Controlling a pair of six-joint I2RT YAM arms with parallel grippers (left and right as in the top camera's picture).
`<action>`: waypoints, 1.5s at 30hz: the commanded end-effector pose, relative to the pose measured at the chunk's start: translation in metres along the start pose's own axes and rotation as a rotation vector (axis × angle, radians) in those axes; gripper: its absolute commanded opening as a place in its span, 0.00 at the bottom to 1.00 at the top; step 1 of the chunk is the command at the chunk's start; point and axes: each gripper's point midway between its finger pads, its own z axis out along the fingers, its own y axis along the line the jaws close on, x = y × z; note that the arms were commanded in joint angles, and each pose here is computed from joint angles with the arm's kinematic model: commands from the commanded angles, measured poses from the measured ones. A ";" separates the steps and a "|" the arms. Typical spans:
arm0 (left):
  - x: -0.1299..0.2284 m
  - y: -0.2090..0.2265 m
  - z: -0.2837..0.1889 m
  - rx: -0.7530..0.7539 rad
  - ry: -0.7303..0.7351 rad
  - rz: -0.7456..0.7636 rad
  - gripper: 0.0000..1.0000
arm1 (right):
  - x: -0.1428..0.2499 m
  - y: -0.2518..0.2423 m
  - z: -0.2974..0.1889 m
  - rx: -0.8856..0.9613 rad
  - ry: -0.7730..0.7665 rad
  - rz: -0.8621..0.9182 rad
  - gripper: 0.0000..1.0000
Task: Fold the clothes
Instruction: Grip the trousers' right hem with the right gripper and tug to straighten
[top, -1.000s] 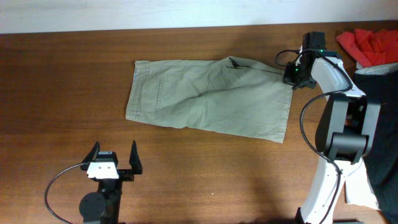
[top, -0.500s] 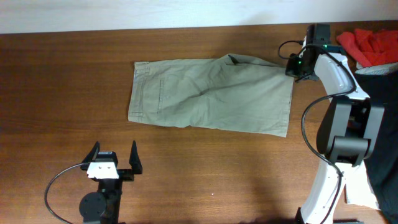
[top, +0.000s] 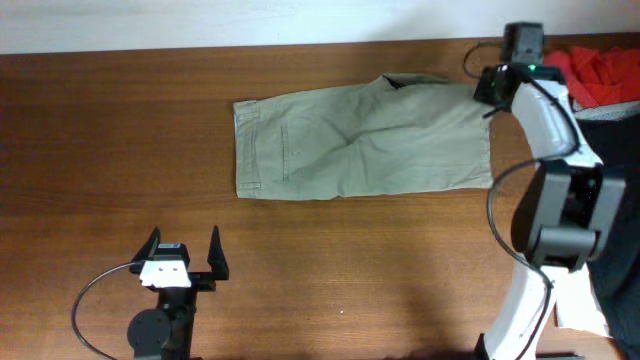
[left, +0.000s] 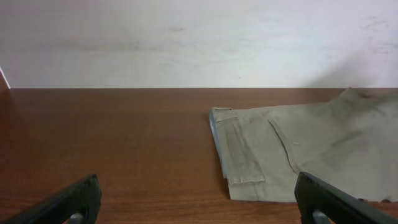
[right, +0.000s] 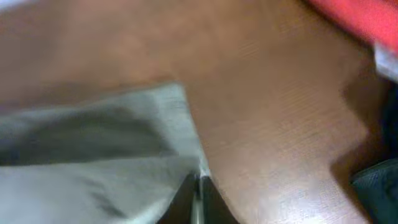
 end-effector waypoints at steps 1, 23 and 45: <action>0.002 0.003 0.000 -0.013 0.002 -0.002 0.99 | -0.002 -0.043 -0.004 0.225 -0.010 0.018 0.21; 0.002 0.003 0.000 -0.013 0.002 -0.002 0.99 | 0.136 0.021 -0.002 -0.177 0.441 0.016 0.21; 0.002 0.003 0.000 -0.013 0.002 -0.002 0.99 | 0.189 -0.054 -0.012 0.210 0.570 0.160 0.04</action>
